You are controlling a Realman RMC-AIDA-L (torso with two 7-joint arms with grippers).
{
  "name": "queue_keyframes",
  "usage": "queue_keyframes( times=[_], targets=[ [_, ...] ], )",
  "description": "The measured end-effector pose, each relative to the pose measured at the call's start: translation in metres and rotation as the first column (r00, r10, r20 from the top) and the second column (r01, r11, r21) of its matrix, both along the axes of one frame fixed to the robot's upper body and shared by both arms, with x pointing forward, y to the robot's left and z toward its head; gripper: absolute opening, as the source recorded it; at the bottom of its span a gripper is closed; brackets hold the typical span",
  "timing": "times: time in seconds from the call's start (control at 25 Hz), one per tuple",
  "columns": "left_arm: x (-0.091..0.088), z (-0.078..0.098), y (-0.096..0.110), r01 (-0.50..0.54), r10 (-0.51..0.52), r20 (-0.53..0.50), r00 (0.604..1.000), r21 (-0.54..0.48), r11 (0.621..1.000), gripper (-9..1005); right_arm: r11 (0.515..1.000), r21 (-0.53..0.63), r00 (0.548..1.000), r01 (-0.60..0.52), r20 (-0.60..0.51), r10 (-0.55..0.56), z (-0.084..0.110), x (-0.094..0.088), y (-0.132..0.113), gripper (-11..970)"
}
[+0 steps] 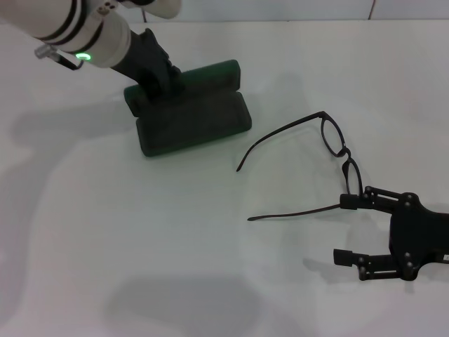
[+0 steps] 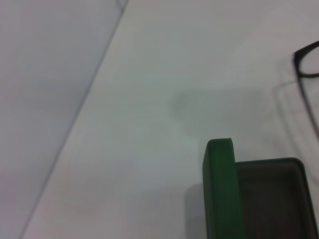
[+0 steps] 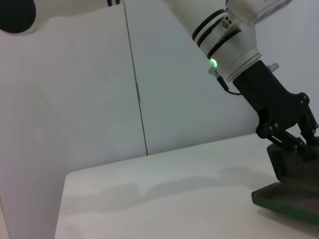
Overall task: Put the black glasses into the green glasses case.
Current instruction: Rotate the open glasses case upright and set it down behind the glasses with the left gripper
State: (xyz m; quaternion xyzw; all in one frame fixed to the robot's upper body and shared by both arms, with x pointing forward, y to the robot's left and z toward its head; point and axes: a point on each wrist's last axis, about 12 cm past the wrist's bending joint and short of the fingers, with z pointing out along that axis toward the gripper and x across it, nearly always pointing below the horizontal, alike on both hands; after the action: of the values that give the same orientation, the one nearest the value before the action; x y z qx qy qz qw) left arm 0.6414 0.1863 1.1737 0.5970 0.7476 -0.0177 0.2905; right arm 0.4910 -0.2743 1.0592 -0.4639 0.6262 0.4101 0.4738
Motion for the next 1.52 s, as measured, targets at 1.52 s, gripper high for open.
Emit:
queue_keyframes(
  times=[1.52],
  targets=[
    [-0.007, -0.008, -0.013, 0.048, -0.049, 0.023, 0.999, 0.035, 0.998, 199, 1.0, 0.004, 1.0, -0.002, -0.001, 0.002, 0.001, 0.0, 0.0, 872]
  ],
)
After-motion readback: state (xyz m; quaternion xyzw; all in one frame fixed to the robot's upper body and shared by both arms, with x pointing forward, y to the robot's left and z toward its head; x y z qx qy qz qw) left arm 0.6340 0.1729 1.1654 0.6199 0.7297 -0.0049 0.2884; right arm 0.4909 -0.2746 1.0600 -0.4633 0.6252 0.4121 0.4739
